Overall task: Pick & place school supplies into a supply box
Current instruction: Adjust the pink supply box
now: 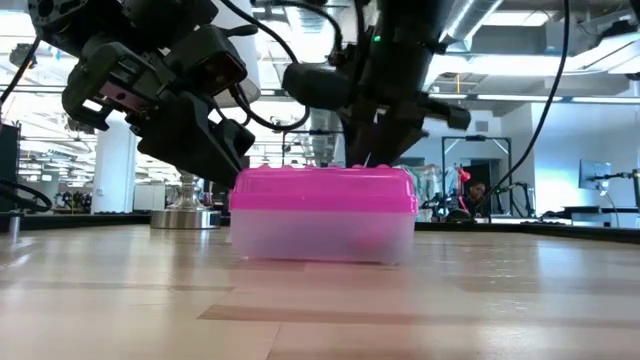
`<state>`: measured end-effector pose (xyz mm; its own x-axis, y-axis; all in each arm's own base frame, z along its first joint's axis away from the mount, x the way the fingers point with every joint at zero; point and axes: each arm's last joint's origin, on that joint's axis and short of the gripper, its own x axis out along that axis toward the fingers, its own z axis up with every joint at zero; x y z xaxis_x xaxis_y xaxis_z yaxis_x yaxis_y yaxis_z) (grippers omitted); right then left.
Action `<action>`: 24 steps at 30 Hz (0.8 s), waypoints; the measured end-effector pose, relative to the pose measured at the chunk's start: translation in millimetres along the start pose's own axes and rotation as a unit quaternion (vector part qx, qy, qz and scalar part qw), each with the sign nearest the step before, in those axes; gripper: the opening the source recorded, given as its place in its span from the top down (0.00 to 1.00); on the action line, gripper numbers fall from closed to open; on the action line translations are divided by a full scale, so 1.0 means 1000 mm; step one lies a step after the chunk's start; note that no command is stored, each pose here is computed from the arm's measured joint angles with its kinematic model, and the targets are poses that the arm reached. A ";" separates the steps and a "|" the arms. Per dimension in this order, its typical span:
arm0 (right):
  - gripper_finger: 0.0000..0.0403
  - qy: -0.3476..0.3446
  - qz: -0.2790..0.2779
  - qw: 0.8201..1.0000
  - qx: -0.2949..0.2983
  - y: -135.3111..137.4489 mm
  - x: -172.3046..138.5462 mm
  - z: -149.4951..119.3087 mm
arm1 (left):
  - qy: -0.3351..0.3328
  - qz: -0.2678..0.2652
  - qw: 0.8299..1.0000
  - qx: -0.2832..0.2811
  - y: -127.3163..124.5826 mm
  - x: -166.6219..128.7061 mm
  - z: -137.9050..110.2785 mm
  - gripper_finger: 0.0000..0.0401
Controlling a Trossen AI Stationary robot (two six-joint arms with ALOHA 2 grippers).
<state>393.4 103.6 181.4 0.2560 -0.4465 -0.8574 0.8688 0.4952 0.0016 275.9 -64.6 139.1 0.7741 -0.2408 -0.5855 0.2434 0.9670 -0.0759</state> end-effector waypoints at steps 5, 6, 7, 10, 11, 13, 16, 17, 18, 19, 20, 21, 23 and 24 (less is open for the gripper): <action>0.80 0.013 0.010 1.000 0.011 -0.001 0.006 0.002 | 0.000 0.005 1.000 0.000 0.000 0.000 0.000 0.85; 0.80 0.012 0.010 1.000 0.011 -0.001 0.006 0.002 | 0.000 0.009 1.000 0.000 0.000 0.000 0.000 0.85; 0.80 0.011 0.010 1.000 0.009 -0.001 0.006 0.002 | 0.001 0.011 1.000 0.000 0.001 0.000 0.000 0.85; 0.80 0.014 0.011 1.000 0.006 -0.001 0.006 0.002 | 0.003 0.013 1.000 -0.001 0.001 0.000 -0.001 0.85; 0.80 0.017 0.012 1.000 0.003 -0.001 0.006 0.002 | 0.003 0.013 1.000 -0.001 0.001 0.000 -0.001 0.85; 0.80 0.022 0.015 1.000 -0.004 -0.001 0.006 0.002 | 0.002 0.014 1.000 -0.001 0.001 0.000 -0.001 0.85; 0.81 0.024 0.021 0.999 -0.002 -0.002 0.010 -0.001 | 0.003 0.014 1.000 -0.001 0.001 0.000 -0.001 0.85; 0.82 0.023 0.022 1.000 -0.001 -0.002 0.011 -0.003 | 0.003 0.014 1.000 -0.001 0.001 0.000 -0.001 0.85; 0.82 0.022 0.022 1.000 0.001 -0.002 0.011 -0.004 | 0.003 0.014 1.000 0.000 0.001 0.000 -0.001 0.85; 0.83 0.020 0.022 1.000 0.000 -0.002 0.010 -0.005 | 0.003 0.014 1.000 0.000 0.001 0.000 -0.001 0.85; 0.84 0.015 0.021 1.000 -0.001 -0.002 0.009 -0.006 | 0.003 0.014 1.000 0.000 0.001 0.000 -0.001 0.85; 0.84 0.007 0.020 1.000 -0.003 -0.001 0.008 -0.007 | 0.003 0.014 1.000 0.000 0.001 0.000 -0.001 0.85; 0.85 -0.010 0.014 1.000 -0.010 0.002 0.004 -0.010 | 0.003 0.013 1.000 0.000 0.001 0.000 -0.001 0.85; 0.85 -0.015 0.012 1.000 -0.013 0.002 0.001 -0.010 | 0.003 0.013 1.000 0.000 0.001 0.000 -0.001 0.85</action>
<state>391.7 111.6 175.2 0.2896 -0.4561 -0.8415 0.8510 0.5251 0.0083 275.8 -63.7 138.4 0.7767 -0.2154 -0.5919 0.2229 0.9729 -0.0615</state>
